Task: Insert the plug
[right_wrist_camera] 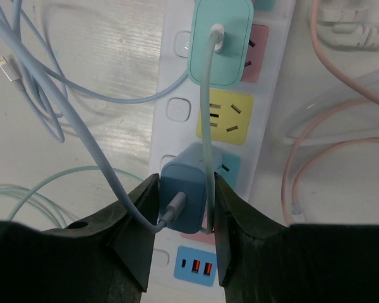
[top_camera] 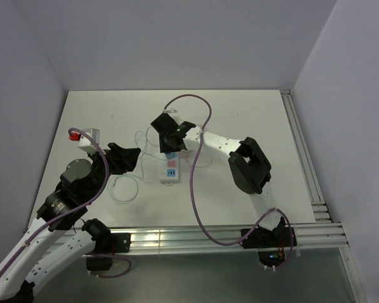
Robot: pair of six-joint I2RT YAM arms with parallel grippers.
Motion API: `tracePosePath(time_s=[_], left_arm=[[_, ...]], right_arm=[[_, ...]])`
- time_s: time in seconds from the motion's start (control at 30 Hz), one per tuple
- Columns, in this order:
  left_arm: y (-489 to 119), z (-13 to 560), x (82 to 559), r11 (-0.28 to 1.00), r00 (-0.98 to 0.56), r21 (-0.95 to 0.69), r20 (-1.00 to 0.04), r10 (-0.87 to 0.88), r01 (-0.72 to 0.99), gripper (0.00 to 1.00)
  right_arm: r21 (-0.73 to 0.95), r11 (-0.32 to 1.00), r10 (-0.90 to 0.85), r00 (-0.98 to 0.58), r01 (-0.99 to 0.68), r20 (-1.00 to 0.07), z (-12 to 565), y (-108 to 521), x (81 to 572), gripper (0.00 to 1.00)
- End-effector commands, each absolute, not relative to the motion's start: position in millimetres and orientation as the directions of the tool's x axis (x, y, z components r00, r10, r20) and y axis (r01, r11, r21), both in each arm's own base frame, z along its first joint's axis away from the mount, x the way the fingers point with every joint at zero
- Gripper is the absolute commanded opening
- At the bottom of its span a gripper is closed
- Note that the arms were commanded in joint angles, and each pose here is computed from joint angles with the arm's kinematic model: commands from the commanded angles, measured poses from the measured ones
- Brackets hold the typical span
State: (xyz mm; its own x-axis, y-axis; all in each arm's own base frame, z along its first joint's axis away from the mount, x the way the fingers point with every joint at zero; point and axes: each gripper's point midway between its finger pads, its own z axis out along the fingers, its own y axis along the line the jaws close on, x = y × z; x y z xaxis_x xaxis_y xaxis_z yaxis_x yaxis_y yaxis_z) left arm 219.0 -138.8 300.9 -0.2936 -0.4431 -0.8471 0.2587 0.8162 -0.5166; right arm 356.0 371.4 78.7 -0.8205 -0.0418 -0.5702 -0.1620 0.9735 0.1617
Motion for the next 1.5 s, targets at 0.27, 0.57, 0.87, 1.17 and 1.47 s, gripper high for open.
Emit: tracePosePath(time_s=[0.27, 0.57, 0.87, 1.17, 1.47], left_arm=[[-135.6, 309.4, 218.4, 0.817, -0.262, -0.506, -0.857, -0.443, 0.275, 0.70], [-138.0, 308.1, 219.2, 0.815, -0.270, -0.508, -0.856, -0.441, 0.278, 0.70], [-143.9, 305.2, 221.7, 0.807, -0.284, -0.517, -0.850, -0.444, 0.285, 0.70], [-145.9, 306.2, 222.6, 0.804, -0.291, -0.522, -0.846, -0.446, 0.285, 0.69], [-151.3, 302.3, 224.8, 0.798, -0.304, -0.527, -0.843, -0.444, 0.293, 0.69]], right_arm=[[0.155, 0.979, -0.019, -0.814, -0.134, -0.581, 80.4, 365.5, 355.8, 0.10], [0.123, 0.987, -0.014, -0.831, -0.099, -0.557, 62.6, 342.9, 346.1, 0.00], [0.092, 0.991, -0.033, -0.862, -0.093, -0.507, 32.8, 319.0, 340.0, 0.00], [0.043, 0.992, -0.086, -0.889, -0.118, -0.451, 2.5, 300.3, 334.1, 0.00], [-0.014, 0.989, -0.140, -0.908, -0.146, -0.395, -28.3, 292.5, 312.7, 0.00]])
